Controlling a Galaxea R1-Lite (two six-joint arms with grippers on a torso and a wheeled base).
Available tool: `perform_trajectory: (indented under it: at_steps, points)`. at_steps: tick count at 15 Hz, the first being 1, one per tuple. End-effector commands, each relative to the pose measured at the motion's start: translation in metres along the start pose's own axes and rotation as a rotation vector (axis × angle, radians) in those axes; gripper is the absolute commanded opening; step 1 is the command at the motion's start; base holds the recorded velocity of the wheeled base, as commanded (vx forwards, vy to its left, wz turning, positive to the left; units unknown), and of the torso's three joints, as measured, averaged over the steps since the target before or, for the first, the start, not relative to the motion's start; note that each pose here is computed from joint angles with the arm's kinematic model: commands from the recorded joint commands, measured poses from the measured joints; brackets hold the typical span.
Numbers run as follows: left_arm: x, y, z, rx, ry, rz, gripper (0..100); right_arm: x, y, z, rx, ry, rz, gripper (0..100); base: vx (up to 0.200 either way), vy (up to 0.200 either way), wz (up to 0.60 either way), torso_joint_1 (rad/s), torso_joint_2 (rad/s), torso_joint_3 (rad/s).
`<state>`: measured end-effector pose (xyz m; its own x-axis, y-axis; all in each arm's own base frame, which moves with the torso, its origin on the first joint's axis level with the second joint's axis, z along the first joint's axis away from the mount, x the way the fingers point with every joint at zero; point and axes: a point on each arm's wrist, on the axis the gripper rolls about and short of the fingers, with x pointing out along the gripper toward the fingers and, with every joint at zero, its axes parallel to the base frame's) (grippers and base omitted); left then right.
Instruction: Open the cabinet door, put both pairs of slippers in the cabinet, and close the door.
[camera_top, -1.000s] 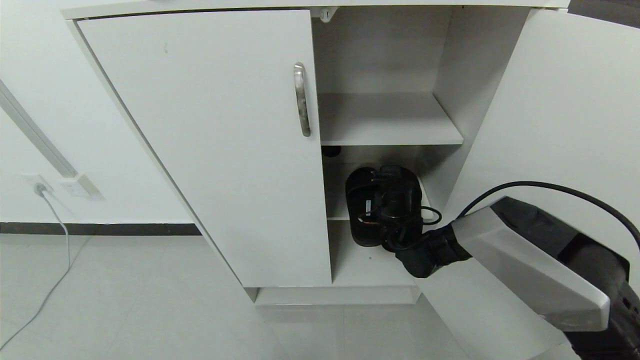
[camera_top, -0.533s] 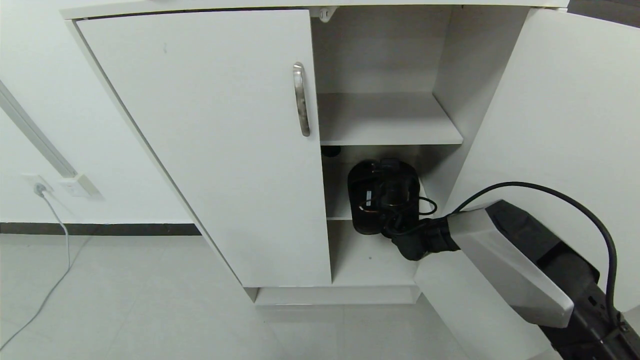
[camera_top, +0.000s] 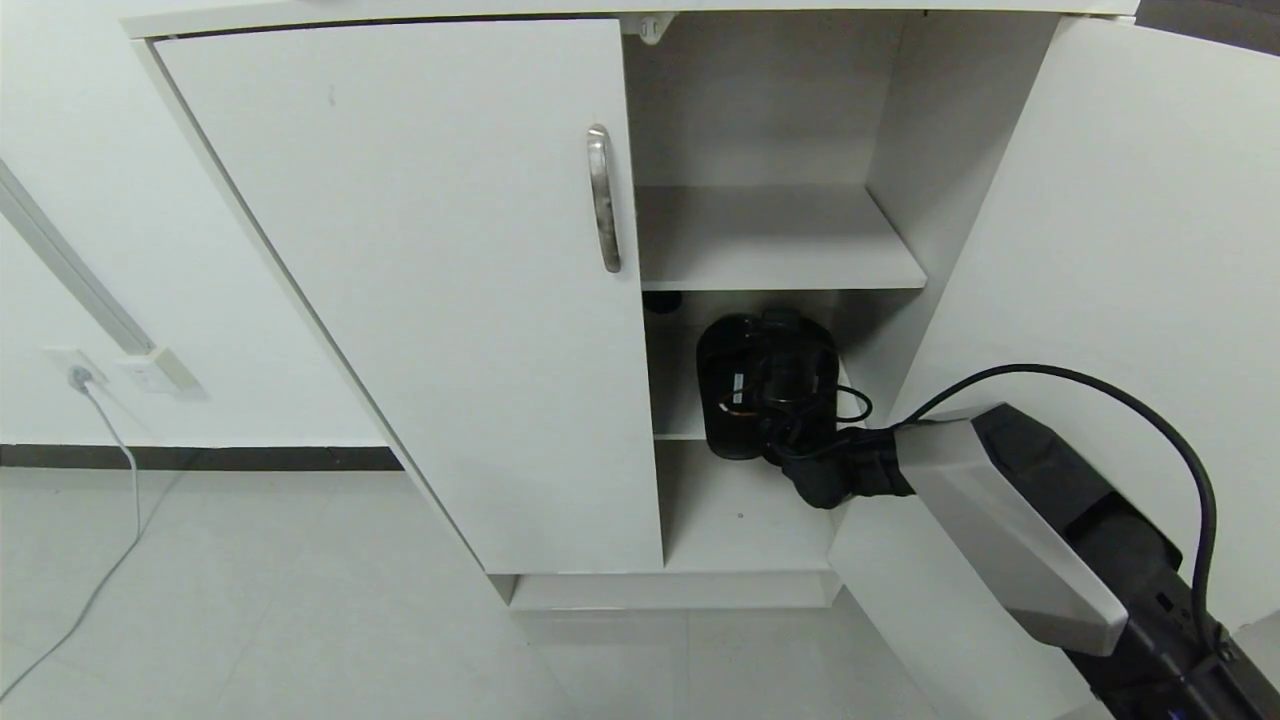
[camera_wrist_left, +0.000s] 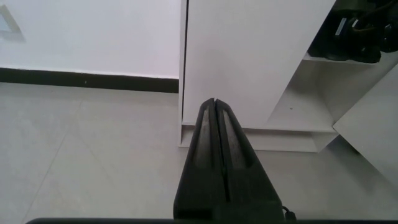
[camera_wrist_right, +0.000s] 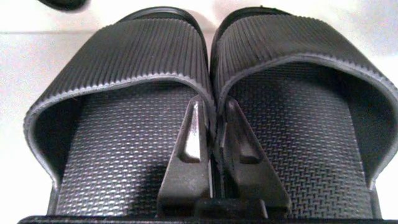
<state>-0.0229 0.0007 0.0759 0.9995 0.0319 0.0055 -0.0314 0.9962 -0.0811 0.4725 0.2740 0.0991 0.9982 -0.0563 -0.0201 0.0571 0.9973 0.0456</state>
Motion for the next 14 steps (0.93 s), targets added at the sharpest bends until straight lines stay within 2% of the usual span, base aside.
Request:
perform_trajectory:
  at_steps: [1, 4, 14]
  points:
    - [0.000, 0.000, 0.000, 0.000, 0.001, 0.000, 0, 0.002, 0.001, -0.009, -0.004, 0.018, 0.004, 0, 0.000, 0.000, 0.00, 0.000, 0.00, 0.000]
    - [0.000, 0.000, 0.000, 0.000, 0.001, 0.000, 0, 0.005, -0.003, -0.017, 0.005, 0.056, 0.018, 0, 0.000, 0.000, 0.00, 0.000, 0.00, 0.000]
    - [0.000, 0.000, 0.000, 0.000, 0.001, 0.000, 0, 0.009, -0.011, -0.007, 0.021, 0.031, 0.005, 0, 0.000, 0.000, 0.00, 0.000, 0.00, 0.000]
